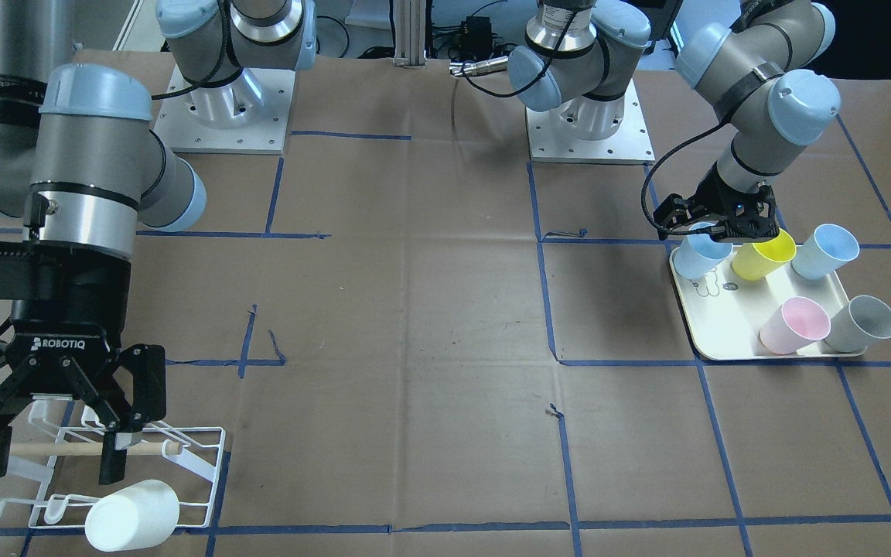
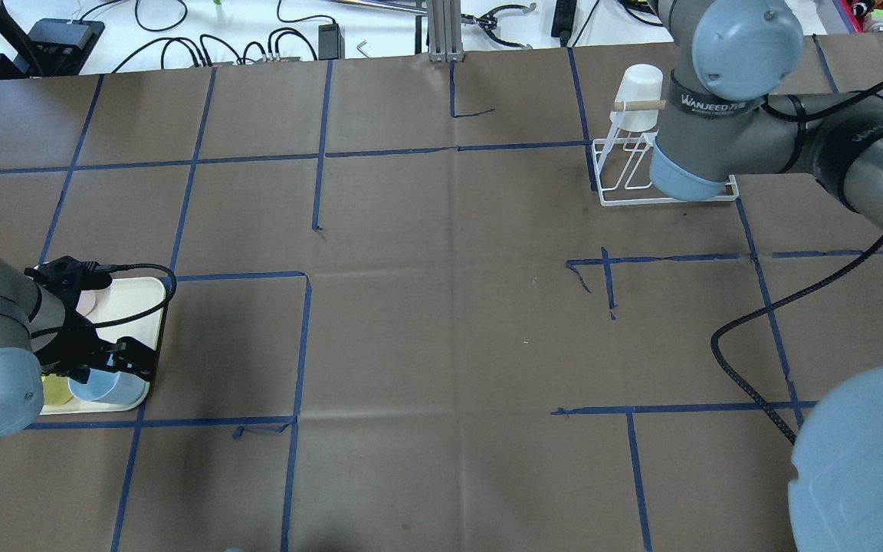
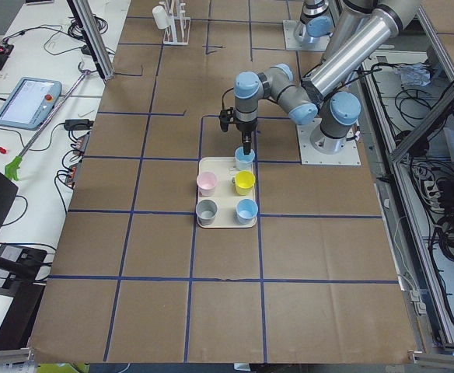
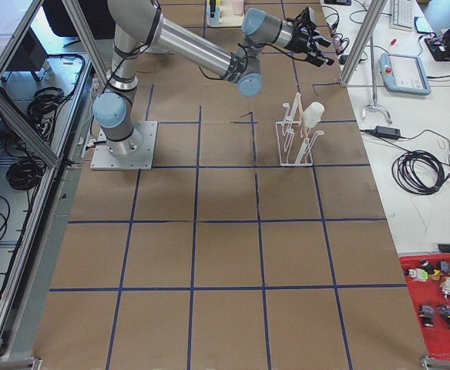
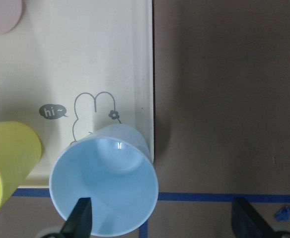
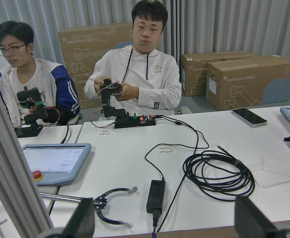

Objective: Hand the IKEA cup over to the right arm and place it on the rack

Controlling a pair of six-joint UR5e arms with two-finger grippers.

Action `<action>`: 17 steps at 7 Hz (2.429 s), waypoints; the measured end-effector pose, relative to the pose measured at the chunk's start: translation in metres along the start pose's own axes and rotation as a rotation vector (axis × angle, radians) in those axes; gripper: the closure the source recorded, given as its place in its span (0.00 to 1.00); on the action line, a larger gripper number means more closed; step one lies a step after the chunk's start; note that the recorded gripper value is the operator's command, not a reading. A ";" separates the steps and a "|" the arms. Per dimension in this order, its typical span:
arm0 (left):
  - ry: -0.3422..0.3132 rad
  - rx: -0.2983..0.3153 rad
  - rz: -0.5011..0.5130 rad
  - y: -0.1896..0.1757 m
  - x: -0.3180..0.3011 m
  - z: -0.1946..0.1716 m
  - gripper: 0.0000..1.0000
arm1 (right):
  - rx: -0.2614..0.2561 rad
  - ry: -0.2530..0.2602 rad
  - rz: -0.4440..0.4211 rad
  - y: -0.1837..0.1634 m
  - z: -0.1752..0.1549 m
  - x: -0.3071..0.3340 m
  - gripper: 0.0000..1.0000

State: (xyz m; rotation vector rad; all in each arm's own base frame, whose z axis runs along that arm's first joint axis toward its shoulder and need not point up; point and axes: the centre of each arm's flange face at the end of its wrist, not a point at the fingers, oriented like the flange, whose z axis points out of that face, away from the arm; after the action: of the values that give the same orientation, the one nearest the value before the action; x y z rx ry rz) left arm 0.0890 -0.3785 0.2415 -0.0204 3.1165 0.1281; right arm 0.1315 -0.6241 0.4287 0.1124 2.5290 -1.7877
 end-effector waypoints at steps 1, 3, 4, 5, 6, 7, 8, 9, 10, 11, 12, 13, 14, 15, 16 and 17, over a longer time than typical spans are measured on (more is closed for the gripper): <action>0.000 -0.009 0.002 -0.001 -0.001 0.005 0.01 | -0.002 -0.023 0.071 0.001 -0.018 -0.014 0.00; -0.003 -0.017 0.004 -0.002 -0.003 0.006 0.15 | -0.039 -0.108 0.276 0.016 -0.055 -0.039 0.00; -0.004 -0.017 0.004 -0.003 -0.004 0.006 0.52 | -0.058 -0.166 0.362 0.024 -0.070 -0.051 0.00; -0.007 -0.014 0.005 -0.004 -0.005 0.005 0.88 | -0.059 -0.210 0.440 0.029 -0.083 -0.062 0.00; -0.011 -0.012 0.004 -0.005 -0.006 0.004 1.00 | -0.061 -0.239 0.545 0.036 -0.091 -0.070 0.00; -0.014 -0.010 0.003 -0.006 -0.007 0.002 1.00 | -0.075 -0.257 0.674 0.046 -0.097 -0.076 0.00; -0.014 -0.010 0.003 -0.006 -0.008 0.001 1.00 | -0.102 -0.283 0.799 0.058 -0.103 -0.081 0.00; -0.014 -0.009 0.003 -0.006 -0.008 0.000 1.00 | -0.137 -0.322 0.926 0.069 -0.110 -0.086 0.00; -0.014 -0.006 0.002 -0.006 -0.008 -0.001 1.00 | -0.156 -0.356 1.031 0.075 -0.117 -0.090 0.00; -0.018 0.002 0.000 -0.007 -0.008 -0.004 1.00 | -0.169 -0.390 1.129 0.079 -0.126 -0.097 0.00; -0.023 0.014 -0.001 -0.010 -0.011 -0.013 1.00 | -0.187 -0.407 1.207 0.086 -0.133 -0.101 0.00; -0.027 0.025 -0.001 -0.018 -0.015 -0.032 1.00 | -0.205 -0.402 1.256 0.097 -0.137 -0.102 0.00; -0.023 0.026 0.003 -0.028 -0.021 -0.060 1.00 | -0.218 -0.388 1.273 0.106 -0.140 -0.101 0.00; -0.015 0.016 0.009 -0.040 -0.027 -0.092 1.00 | -0.223 -0.381 1.279 0.111 -0.141 -0.100 0.00; -0.008 0.007 0.018 -0.052 -0.032 -0.132 1.00 | -0.226 -0.377 1.281 0.114 -0.141 -0.099 0.00; -0.004 0.004 0.031 -0.062 -0.033 -0.168 1.00 | -0.227 -0.375 1.281 0.114 -0.140 -0.099 0.00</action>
State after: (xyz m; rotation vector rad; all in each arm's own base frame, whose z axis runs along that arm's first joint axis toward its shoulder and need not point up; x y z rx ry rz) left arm 0.1194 -0.4538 0.4050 0.0283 3.1141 0.1229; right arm 0.2410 -0.4577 0.3756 0.9888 1.6209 -0.8629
